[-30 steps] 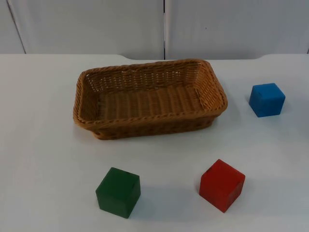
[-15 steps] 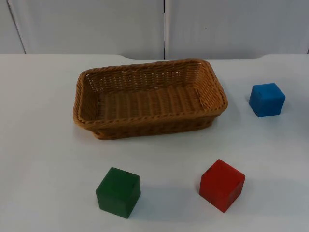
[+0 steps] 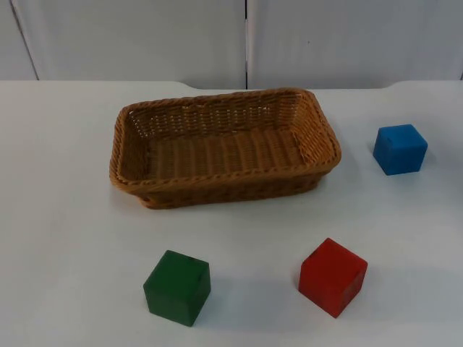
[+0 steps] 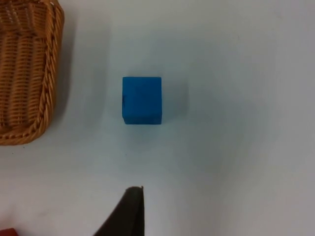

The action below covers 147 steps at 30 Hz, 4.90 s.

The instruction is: Pick up one cube with each hand and place exactly two cubes into the same basket, leaving the remaining cube outside.

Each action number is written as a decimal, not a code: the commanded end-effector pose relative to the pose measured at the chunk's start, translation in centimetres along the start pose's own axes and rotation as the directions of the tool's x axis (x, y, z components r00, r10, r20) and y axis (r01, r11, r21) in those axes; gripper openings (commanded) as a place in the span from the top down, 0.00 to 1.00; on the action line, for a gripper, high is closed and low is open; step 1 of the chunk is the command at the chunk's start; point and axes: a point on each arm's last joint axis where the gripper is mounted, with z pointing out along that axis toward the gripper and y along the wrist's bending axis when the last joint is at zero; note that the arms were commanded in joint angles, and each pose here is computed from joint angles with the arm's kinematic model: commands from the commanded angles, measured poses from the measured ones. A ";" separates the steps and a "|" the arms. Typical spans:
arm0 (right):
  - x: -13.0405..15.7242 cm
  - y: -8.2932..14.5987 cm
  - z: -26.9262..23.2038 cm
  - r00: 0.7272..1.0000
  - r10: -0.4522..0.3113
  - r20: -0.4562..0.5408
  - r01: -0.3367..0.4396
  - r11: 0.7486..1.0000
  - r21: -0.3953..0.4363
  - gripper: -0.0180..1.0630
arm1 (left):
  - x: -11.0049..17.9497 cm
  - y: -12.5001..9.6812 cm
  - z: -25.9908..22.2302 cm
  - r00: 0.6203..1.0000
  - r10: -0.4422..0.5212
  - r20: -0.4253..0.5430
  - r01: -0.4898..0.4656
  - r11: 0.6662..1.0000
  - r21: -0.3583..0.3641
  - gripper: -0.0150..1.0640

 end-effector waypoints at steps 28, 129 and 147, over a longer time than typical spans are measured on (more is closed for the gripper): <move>-2.8 0.3 6.6 0.991 -0.072 -0.112 0.064 0.995 -0.075 0.01 | -0.8 -11.3 15.3 0.892 0.344 -0.293 -0.292 0.934 0.207 0.07; -0.9 5.2 30.6 0.919 -0.134 -0.372 0.089 0.987 -0.137 0.07 | 12.9 -11.9 36.5 0.717 0.230 -0.658 -0.311 0.950 -0.006 0.07; -5.0 4.7 24.7 0.960 -0.115 -0.254 0.088 0.989 -0.116 0.98 | 11.1 -12.4 35.1 0.741 0.212 -0.637 -0.296 0.955 -0.027 0.99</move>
